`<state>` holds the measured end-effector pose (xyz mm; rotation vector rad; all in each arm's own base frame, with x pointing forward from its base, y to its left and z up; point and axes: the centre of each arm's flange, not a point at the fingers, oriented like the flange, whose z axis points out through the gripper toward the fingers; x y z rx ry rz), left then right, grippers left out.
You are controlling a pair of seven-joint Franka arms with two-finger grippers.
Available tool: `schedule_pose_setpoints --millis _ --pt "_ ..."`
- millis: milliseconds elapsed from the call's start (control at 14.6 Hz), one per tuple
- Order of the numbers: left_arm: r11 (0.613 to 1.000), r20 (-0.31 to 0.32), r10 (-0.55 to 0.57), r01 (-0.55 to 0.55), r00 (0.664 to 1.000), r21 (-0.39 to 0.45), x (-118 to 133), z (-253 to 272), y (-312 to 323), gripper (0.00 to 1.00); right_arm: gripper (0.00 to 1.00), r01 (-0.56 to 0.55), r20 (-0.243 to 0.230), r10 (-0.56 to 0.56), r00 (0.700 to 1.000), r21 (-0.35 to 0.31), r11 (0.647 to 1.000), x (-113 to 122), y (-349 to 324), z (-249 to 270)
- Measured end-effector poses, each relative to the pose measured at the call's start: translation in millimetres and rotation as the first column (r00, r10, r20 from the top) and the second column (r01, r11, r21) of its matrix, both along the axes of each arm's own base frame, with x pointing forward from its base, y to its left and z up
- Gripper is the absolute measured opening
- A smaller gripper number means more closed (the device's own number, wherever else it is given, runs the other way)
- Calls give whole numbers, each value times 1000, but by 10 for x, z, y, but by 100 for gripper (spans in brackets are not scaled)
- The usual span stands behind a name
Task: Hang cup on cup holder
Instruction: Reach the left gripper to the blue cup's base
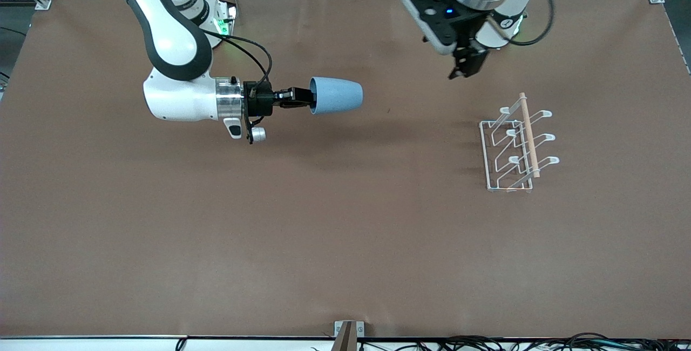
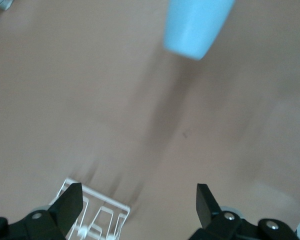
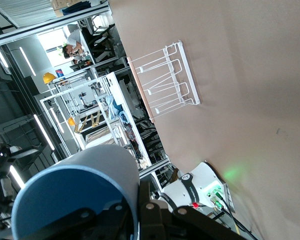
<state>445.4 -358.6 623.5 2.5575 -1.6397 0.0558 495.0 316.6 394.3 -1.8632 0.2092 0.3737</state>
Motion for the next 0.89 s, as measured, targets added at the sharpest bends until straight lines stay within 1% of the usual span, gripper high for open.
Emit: schedule_pose_setpoints --millis 206,412,550,756,893 --pt "995 -36 -88 86 995 -53 19 -437 -463 100 5 1 -1 -1 1000 -1 1000 2 -2 -5" --pt "981 -62 -176 170 982 -96 107 -818 -709 100 5 2 -1 -2 1000 -1 1000 1 -1 -6" --pt "970 -57 -219 211 974 -117 111 -931 -825 100 5 4 1 -4 1000 -3 1000 4 -2 -7" --pt "967 -43 -232 225 972 -118 126 -979 -872 100 5 10 5 -10 1000 -9 1000 4 7 -11" --pt "967 -2 -229 227 973 -116 179 -960 -876 100 5 10 6 -10 1000 -11 1000 -2 21 -12"
